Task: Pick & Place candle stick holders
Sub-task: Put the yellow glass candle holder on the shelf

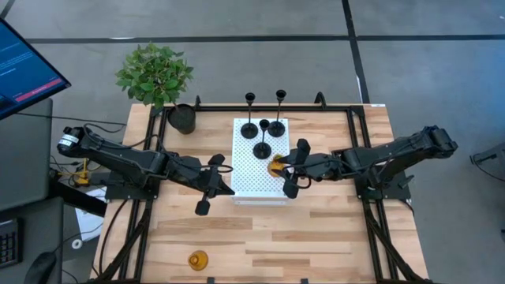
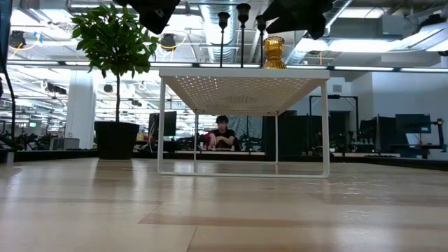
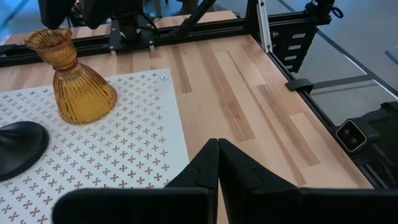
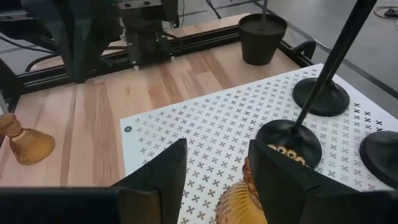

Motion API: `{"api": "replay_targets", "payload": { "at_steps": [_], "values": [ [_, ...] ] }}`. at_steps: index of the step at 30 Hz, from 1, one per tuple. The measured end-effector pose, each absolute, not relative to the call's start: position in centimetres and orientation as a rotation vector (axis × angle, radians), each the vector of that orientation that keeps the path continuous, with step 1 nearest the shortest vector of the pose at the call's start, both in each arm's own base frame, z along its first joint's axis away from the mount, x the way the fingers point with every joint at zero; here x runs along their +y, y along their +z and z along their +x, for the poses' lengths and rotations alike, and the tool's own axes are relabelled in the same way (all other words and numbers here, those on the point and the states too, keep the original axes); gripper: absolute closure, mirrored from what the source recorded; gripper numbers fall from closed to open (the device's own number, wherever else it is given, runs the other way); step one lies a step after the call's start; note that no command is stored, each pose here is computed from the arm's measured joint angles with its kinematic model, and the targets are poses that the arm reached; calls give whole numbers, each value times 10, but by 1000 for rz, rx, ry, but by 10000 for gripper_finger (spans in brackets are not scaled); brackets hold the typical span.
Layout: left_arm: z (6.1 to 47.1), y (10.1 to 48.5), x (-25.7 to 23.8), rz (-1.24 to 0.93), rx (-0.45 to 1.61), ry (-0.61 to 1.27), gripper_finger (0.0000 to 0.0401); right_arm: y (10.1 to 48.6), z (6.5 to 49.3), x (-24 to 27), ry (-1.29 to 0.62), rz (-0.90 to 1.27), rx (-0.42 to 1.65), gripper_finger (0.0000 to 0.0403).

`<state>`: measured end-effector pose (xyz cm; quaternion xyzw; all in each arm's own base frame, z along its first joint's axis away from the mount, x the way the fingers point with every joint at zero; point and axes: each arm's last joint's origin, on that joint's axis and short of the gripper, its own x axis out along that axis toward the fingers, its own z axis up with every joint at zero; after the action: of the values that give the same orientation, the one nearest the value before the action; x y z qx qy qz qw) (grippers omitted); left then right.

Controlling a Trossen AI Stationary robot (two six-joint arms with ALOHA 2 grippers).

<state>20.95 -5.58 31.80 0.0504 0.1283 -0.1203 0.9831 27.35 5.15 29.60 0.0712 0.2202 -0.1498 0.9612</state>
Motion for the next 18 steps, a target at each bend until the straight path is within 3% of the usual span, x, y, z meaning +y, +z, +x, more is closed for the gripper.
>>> {"api": "replay_targets", "payload": {
  "at_steps": [12,18],
  "values": [
    [210,318,-56,101,258,-242,394,318,252,62,-225,139,375,257],
    [210,318,-56,101,258,-242,394,331,225,69,-167,123,389,294]
  ]
}}
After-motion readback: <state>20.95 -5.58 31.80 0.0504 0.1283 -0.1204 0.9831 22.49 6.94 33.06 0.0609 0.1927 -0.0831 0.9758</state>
